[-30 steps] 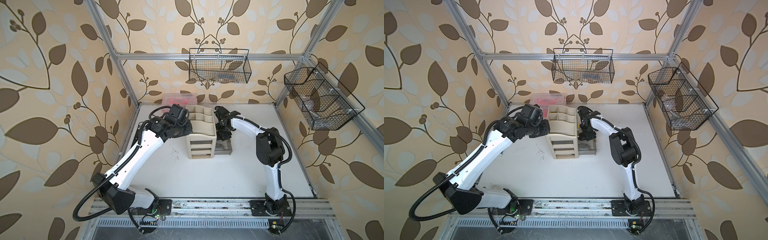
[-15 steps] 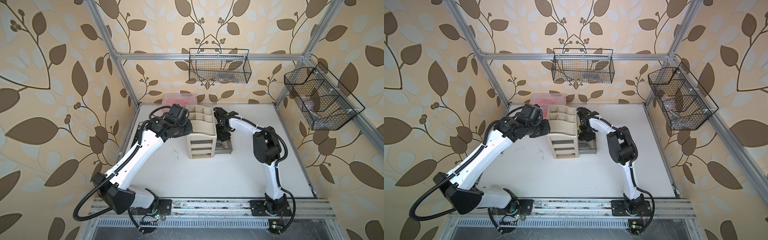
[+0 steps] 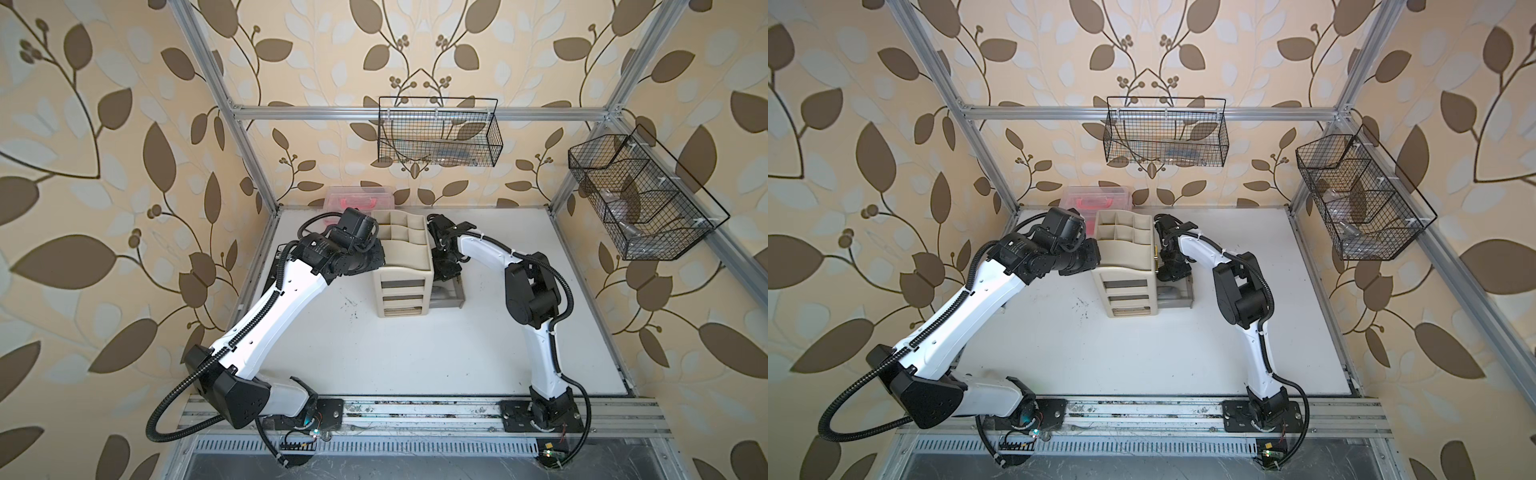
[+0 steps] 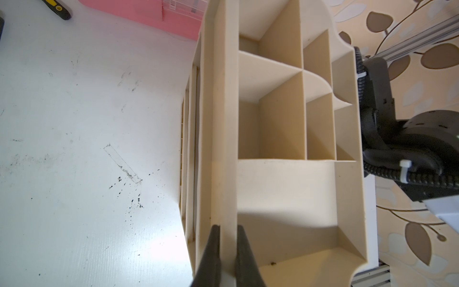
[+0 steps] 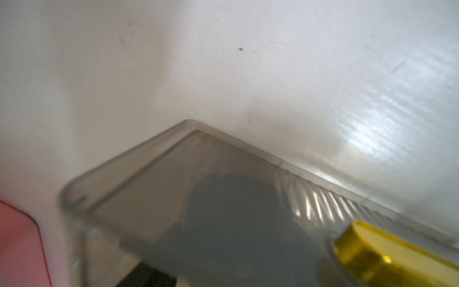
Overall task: Take the mice out of the drawer
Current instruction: Pick up the mouse from the drawer.
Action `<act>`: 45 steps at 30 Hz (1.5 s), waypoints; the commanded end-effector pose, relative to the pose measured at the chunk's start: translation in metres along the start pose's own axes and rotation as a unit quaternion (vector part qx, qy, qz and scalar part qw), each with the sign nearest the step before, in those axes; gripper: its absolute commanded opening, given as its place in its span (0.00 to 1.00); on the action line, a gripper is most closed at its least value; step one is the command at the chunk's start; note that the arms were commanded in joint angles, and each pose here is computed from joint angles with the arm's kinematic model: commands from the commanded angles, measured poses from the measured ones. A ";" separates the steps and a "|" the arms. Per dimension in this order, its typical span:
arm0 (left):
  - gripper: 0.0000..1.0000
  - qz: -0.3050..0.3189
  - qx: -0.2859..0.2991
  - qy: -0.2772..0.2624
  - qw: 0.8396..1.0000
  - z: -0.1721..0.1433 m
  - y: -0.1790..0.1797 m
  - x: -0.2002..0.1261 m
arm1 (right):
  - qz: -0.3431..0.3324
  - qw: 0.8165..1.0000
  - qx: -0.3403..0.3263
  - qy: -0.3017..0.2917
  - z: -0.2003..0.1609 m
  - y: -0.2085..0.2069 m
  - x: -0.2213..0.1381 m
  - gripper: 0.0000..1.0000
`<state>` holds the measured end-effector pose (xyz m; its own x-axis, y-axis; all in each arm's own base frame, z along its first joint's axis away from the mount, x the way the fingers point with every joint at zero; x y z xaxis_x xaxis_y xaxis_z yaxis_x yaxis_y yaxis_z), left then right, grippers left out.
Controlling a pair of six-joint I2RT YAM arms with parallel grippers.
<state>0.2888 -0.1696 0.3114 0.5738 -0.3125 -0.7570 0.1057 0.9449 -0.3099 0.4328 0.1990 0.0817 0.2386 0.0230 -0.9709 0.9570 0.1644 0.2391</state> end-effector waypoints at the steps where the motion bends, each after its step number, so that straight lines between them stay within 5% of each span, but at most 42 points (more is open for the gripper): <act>1: 0.00 -0.065 -0.002 0.005 0.998 0.000 -0.020 -0.007 | 0.002 0.999 0.003 -0.035 0.011 0.003 -0.002 0.67; 18: 0.00 -0.052 -0.001 0.009 0.999 -0.001 -0.017 -0.005 | 0.040 0.998 -0.003 -0.046 0.011 0.013 -0.026 0.64; 31: 0.00 -0.049 -0.005 0.009 0.999 0.002 -0.018 -0.001 | 0.068 0.998 0.003 0.007 -0.015 0.016 -0.036 0.64; 45: 0.00 -0.031 -0.002 0.007 0.999 0.002 -0.013 -0.001 | 0.097 0.995 -0.033 -0.015 0.001 0.011 -0.073 0.64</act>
<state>0.2896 -0.1683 0.3105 0.5771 -0.2997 -0.7597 0.1022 0.9494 -0.2970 0.4306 0.2028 0.1411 0.3913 0.0453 -0.9192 0.8963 0.2077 0.3918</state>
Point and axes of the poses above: each gripper's point midway between its finger pads, its own x axis out along the fingers, its own y axis along the line the jaws close on, z = x × y, the point moved 4 cm from there along -x, back along the fingers, and after that the axes turned 11 degrees about x, right-handed, at the moved point
